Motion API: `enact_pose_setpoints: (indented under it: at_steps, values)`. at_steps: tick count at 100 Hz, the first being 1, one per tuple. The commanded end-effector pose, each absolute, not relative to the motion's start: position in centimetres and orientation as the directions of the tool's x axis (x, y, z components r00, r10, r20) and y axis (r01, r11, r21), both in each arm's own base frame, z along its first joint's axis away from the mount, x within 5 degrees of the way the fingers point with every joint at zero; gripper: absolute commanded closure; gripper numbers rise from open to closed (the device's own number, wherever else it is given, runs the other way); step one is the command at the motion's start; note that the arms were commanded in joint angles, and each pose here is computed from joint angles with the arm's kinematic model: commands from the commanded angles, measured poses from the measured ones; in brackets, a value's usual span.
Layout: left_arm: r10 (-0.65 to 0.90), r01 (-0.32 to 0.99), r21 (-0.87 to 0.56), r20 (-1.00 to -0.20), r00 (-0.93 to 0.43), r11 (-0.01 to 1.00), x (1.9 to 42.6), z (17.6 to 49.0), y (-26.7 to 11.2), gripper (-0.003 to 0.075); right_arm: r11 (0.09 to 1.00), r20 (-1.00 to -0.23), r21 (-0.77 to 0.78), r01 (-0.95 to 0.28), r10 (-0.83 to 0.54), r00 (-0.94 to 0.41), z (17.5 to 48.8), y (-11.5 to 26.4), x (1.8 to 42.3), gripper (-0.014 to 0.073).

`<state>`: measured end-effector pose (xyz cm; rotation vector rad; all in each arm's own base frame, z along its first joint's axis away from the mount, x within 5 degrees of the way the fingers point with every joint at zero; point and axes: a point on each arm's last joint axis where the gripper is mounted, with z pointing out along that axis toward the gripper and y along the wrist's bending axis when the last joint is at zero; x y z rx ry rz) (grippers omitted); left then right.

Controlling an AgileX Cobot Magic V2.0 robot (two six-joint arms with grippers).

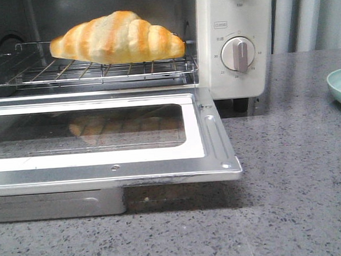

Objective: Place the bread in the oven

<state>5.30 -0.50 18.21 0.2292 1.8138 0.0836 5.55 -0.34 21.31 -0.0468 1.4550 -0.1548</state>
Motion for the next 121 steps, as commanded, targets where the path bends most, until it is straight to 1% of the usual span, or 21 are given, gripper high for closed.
enact_pose_setpoints:
  at_steps: [1,13,20,32,121]
  values:
    - [0.198,0.095,0.183,-0.962,-0.190,0.979,5.3,18.0,-0.4,0.0741,0.988,-0.980,-0.135,0.079,-0.145,0.139,21.2,-0.3,5.4,0.0671]
    - [0.198,0.095,0.183,-0.962,-0.190,0.979,5.3,18.0,-0.4,0.0741,0.989,-0.990,-0.136,0.064,-0.134,-0.042,19.6,-0.4,5.5,0.0671]
    - [0.198,0.095,0.183,-0.962,-0.190,0.979,5.3,18.0,-0.4,0.0741,0.989,-0.984,-0.136,0.058,-0.128,-0.124,18.8,-0.4,5.4,0.0671]
    - [0.198,0.095,0.183,-0.962,-0.190,0.979,5.3,18.0,-0.4,0.0741,0.990,-0.966,-0.134,0.050,-0.120,-0.228,17.9,-0.5,5.3,0.0671]
    - [0.198,0.095,0.183,-0.962,-0.190,0.979,5.3,18.0,-0.4,0.0741,0.990,-0.967,-0.134,0.050,-0.120,-0.226,17.9,-0.5,5.3,0.0671]
